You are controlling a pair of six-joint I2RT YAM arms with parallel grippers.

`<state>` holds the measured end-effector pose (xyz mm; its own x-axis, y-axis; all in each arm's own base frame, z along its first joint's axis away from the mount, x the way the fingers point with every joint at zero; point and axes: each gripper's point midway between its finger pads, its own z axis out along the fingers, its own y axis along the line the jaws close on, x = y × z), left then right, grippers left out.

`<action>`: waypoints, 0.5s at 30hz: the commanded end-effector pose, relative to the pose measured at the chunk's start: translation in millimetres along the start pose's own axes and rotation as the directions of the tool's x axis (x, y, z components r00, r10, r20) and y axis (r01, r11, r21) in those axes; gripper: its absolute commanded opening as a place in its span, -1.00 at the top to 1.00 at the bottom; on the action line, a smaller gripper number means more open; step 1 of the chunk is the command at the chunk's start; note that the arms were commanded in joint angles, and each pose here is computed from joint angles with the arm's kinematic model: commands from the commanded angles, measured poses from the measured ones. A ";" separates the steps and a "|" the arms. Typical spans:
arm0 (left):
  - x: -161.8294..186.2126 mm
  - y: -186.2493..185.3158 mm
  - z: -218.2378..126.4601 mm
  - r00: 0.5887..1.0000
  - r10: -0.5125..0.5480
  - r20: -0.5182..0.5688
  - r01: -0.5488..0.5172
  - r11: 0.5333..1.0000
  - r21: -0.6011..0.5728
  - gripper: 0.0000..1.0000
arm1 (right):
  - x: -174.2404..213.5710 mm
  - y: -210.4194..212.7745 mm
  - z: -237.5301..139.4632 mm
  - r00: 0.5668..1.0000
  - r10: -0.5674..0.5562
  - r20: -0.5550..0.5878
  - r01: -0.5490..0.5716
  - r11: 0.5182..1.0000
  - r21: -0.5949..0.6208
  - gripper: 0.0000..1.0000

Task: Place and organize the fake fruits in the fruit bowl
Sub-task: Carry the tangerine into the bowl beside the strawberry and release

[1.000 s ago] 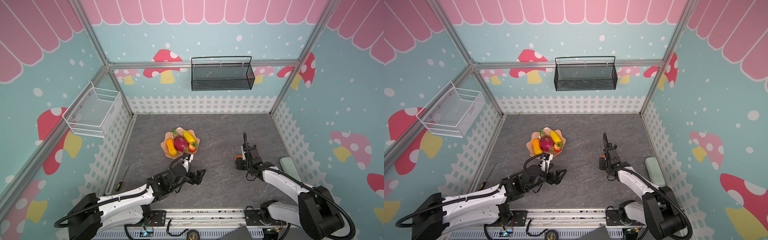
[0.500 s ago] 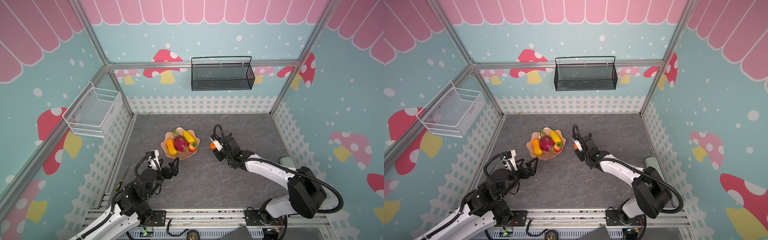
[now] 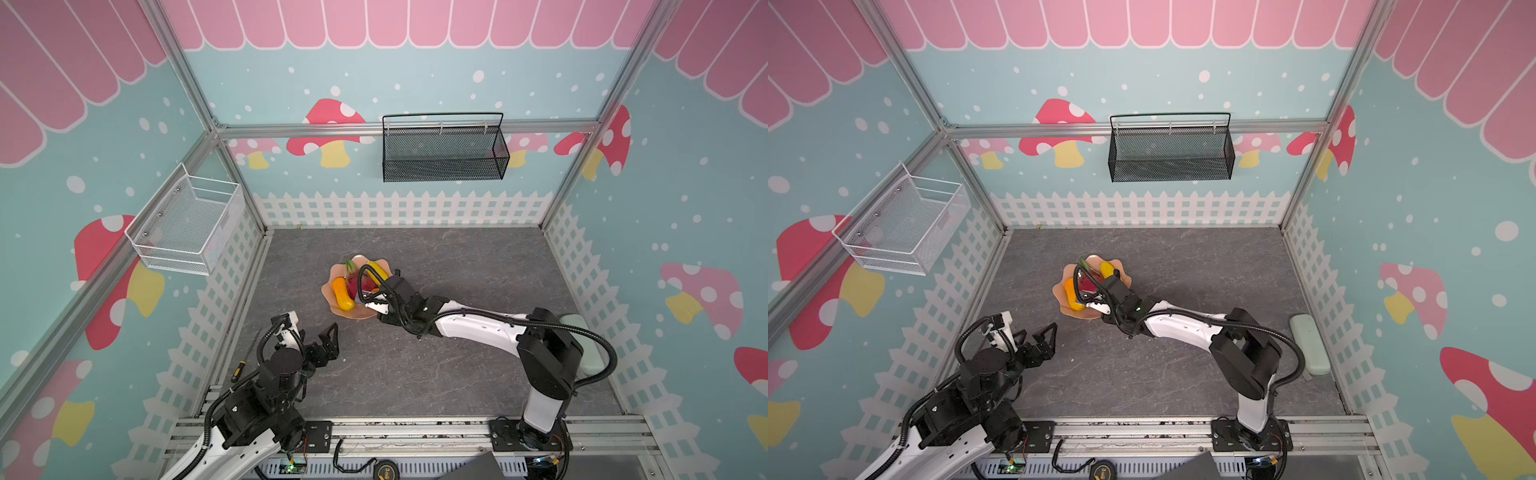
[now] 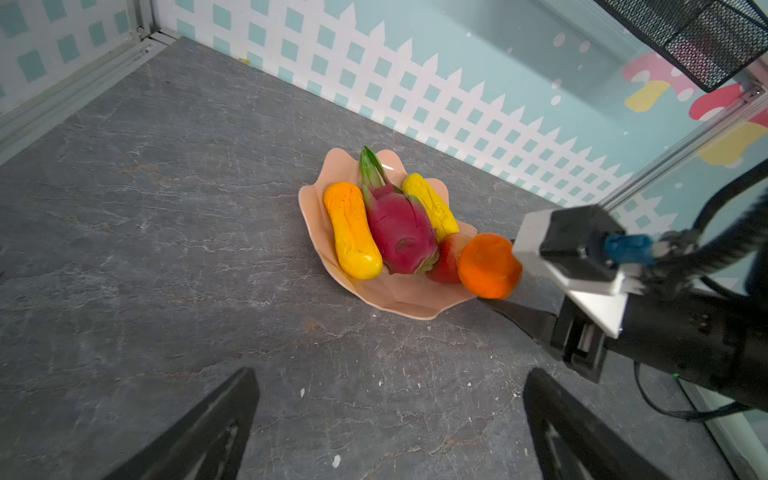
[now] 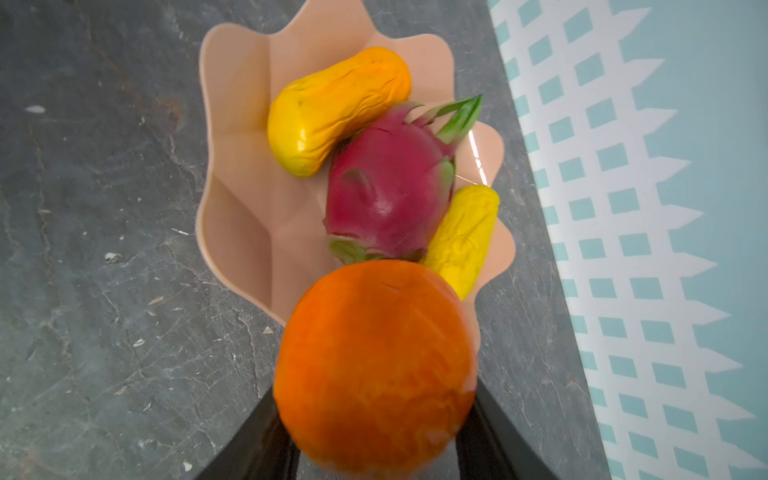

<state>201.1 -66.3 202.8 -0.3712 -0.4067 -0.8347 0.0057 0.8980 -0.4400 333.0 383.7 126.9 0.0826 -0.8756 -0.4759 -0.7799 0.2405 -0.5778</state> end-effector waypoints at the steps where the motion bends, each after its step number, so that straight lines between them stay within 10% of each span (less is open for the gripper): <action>1: -7.7 12.2 -10.6 0.999 -0.036 0.027 0.037 0.999 -0.039 -0.98 | -3.7 1.5 7.7 0.995 -0.095 -0.033 0.095 0.995 -0.003 0.02; 15: -6.8 11.1 -10.9 0.999 -0.039 0.035 0.040 0.999 -0.019 -0.98 | -9.3 18.2 47.7 0.975 -0.175 -0.137 0.175 0.985 -0.011 -0.28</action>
<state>195.1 -56.9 207.4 -0.3419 -0.4337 -0.8337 -0.0028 0.8876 -0.4606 345.8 418.0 92.4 0.1374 -0.9404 -0.3110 -0.7636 0.0994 -0.6380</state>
